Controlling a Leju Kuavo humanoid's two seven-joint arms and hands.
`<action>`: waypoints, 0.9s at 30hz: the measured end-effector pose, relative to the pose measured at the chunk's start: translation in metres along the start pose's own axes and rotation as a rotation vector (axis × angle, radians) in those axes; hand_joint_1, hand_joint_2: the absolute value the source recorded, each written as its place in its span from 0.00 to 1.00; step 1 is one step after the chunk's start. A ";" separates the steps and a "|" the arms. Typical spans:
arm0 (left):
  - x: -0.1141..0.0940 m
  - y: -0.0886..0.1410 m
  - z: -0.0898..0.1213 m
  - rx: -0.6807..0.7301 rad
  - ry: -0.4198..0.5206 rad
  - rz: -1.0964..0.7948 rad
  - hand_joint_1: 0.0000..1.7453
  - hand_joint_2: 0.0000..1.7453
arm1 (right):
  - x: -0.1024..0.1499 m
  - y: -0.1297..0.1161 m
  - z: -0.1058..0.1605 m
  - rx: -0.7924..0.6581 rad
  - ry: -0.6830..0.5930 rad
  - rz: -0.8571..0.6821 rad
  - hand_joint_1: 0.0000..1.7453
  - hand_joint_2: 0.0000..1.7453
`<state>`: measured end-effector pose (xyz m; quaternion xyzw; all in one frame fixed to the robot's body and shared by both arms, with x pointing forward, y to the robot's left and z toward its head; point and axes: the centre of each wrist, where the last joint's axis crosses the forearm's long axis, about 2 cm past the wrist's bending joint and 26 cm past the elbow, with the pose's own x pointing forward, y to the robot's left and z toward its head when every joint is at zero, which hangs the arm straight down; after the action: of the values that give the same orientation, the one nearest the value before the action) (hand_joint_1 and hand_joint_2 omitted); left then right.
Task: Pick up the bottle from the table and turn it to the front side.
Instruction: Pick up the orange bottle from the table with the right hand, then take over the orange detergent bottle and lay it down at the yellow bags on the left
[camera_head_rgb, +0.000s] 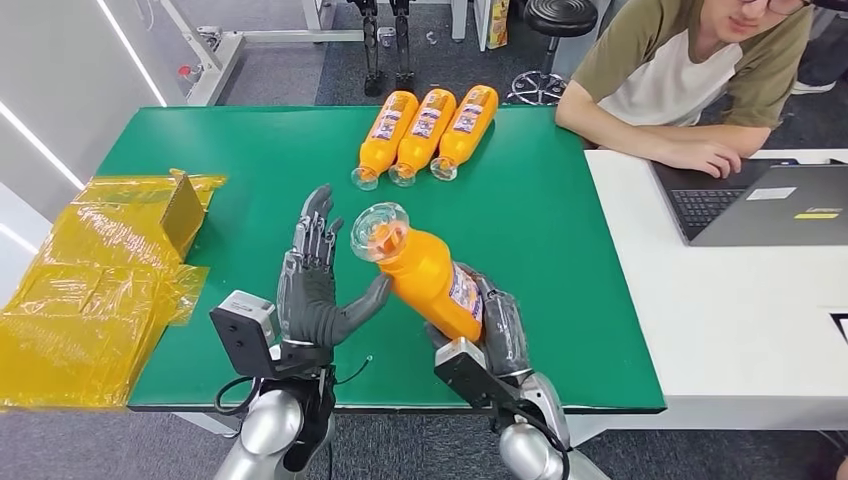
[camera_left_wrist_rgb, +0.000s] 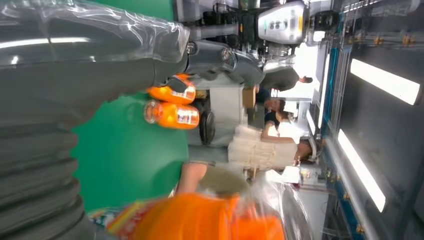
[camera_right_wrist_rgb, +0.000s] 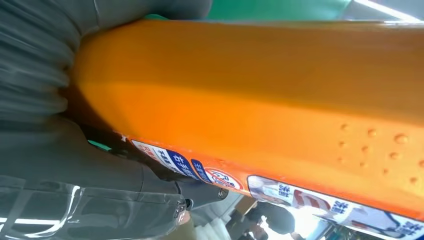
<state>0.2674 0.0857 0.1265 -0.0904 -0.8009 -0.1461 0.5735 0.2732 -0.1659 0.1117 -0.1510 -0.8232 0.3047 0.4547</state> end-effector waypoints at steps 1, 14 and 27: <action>-0.001 0.000 -0.001 -0.002 -0.003 0.001 0.00 1.00 | 0.001 0.001 0.000 0.013 -0.005 0.008 1.00 1.00; -0.017 0.005 -0.014 0.016 0.008 0.060 0.00 1.00 | 0.004 0.000 -0.006 0.125 -0.018 0.092 0.99 1.00; -0.019 -0.007 -0.012 -0.030 0.045 0.061 0.00 1.00 | 0.001 -0.001 -0.013 0.219 -0.068 0.265 0.97 1.00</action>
<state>0.2822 0.0756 0.1110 -0.1199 -0.7825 -0.1428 0.5941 0.2834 -0.1615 0.1181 -0.1972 -0.7730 0.4546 0.3961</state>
